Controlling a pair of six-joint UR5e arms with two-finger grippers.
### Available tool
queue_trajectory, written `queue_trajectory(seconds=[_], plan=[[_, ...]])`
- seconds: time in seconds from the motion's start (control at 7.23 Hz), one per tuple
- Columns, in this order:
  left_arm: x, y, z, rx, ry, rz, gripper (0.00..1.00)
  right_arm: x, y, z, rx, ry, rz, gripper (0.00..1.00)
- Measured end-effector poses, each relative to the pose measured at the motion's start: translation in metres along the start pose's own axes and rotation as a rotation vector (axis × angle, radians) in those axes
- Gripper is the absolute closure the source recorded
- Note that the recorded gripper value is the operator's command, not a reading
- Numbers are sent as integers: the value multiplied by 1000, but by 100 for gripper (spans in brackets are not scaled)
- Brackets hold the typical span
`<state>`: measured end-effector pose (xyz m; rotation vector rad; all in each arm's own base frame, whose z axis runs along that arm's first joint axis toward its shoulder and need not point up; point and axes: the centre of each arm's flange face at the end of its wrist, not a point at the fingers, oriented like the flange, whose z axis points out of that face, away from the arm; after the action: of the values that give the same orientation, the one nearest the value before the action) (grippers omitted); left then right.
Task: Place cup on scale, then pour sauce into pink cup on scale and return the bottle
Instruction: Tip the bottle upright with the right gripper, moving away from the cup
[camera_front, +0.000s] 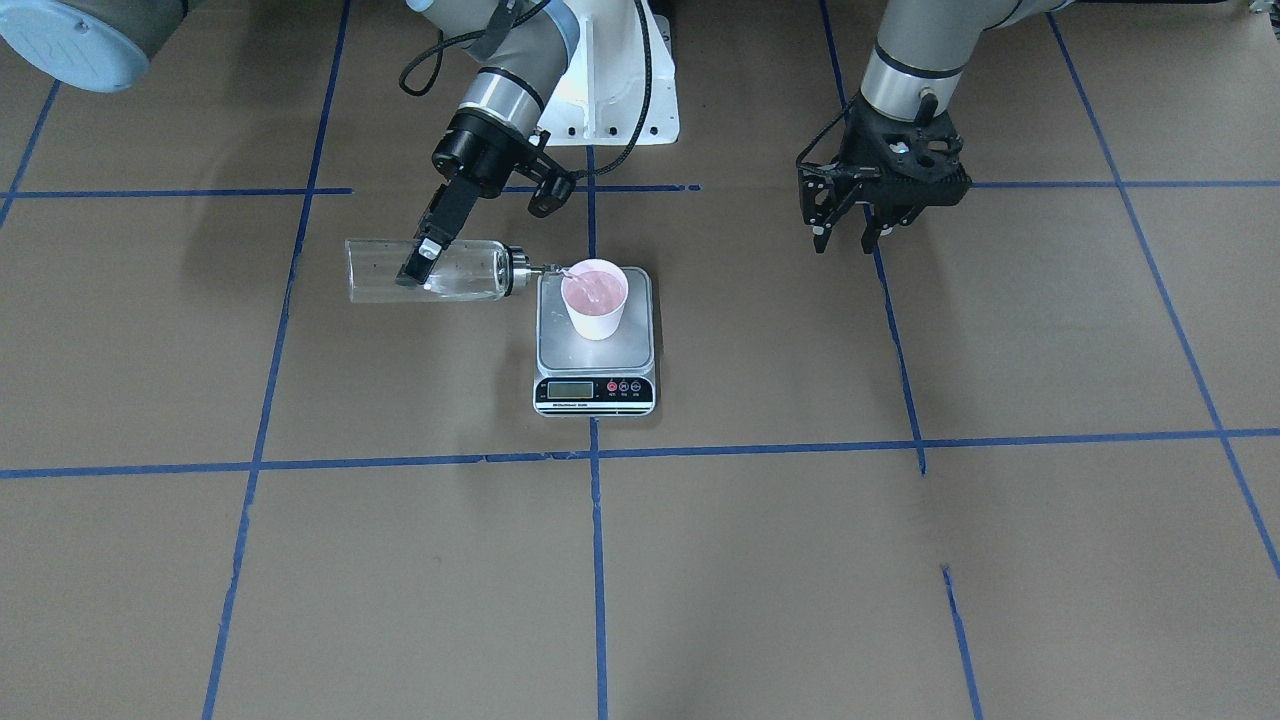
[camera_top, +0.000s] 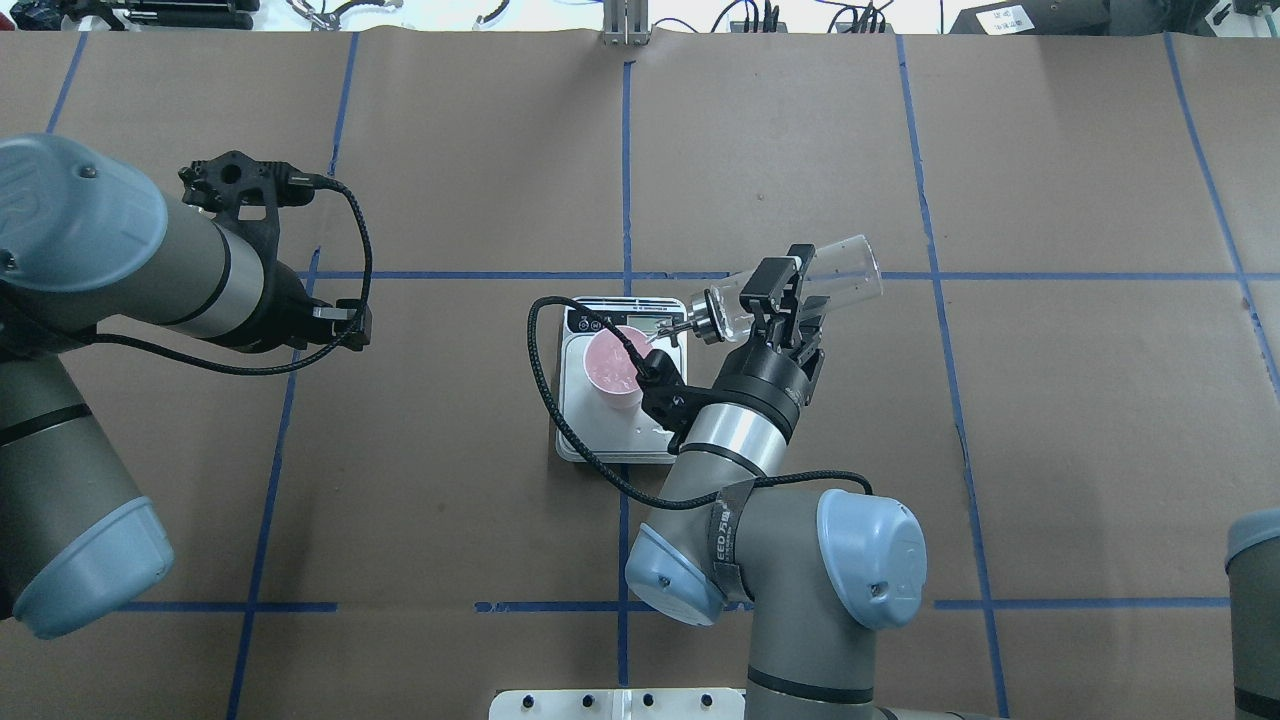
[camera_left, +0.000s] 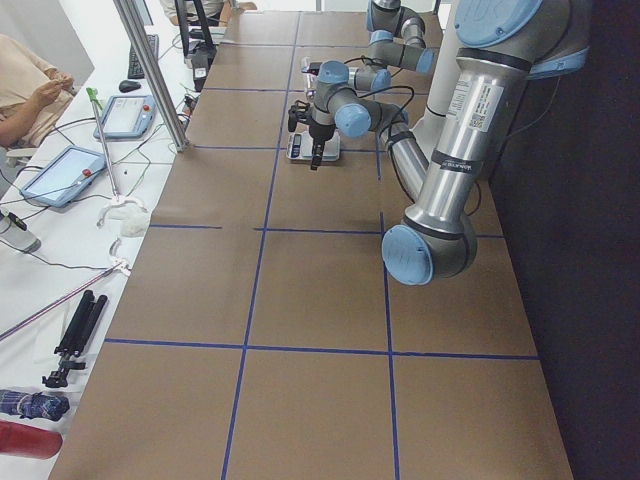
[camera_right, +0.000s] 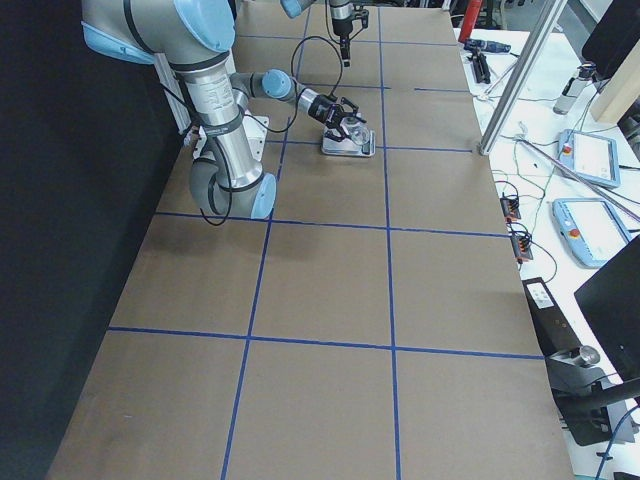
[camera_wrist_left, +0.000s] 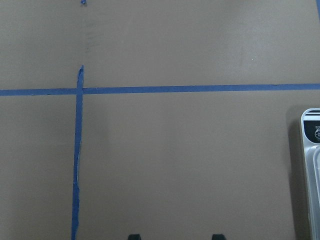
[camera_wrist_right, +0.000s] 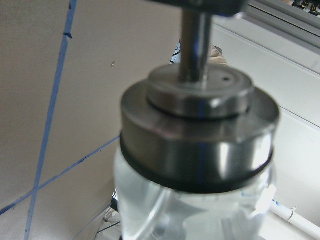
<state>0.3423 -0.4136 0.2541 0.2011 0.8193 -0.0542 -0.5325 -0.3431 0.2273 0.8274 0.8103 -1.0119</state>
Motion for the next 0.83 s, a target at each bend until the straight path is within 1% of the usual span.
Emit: queue_trajectory(seconds=[0.42,0.55,0.83], plan=[[0,0,0,0,0,-1,42,-1,1,1,-1,-1,8,100],[0,0,0,0,0,-1,42,1,2,0,1,-3,42,100],[0,0,0,0,0,-1,42,2,9,1,3,-15,192,100]])
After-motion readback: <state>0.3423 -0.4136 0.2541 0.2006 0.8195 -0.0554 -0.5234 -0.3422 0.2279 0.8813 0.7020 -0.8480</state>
